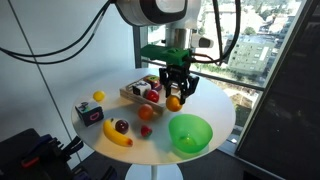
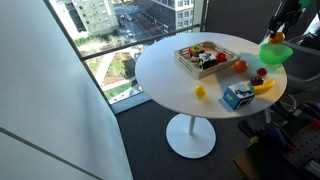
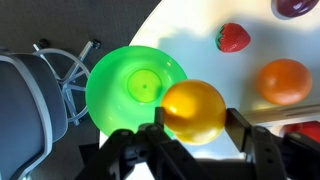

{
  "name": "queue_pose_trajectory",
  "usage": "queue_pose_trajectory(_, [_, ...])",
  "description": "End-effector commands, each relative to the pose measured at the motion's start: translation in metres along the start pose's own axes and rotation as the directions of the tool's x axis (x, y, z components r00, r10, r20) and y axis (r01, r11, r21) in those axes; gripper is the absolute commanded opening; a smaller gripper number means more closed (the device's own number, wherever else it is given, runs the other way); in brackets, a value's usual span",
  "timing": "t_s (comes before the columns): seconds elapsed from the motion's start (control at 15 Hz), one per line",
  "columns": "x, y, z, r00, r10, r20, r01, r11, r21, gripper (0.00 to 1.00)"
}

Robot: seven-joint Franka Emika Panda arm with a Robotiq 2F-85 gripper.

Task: Move the toy peach from the bowl to the table

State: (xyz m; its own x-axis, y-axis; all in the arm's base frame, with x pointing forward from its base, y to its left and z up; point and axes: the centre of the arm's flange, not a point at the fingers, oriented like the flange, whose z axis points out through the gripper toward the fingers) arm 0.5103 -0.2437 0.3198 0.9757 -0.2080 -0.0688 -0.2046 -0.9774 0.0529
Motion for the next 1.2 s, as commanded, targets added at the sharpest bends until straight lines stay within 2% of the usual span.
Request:
queue_pose_trajectory(0.0, [0.0,0.0,0.0,1.0,0.0,0.0,0.0,1.0,0.0,0.63])
queue_pose_trajectory(0.13, [0.0,0.0,0.0,1.0,0.0,0.0,0.0,1.0,0.0,0.63])
queue_pose_trajectory(0.2, [0.0,-0.002,-0.001,1.0,-0.002,-0.006,0.002,1.0,-0.006,0.38])
queue_pose_trajectory(0.53, [0.006,-0.029,-0.012,0.998,-0.059,-0.028,0.059,0.998,-0.008,0.38])
queue_pose_trajectory(1.13, [0.005,-0.105,-0.017,0.976,-0.217,-0.038,0.217,0.976,0.02,0.38])
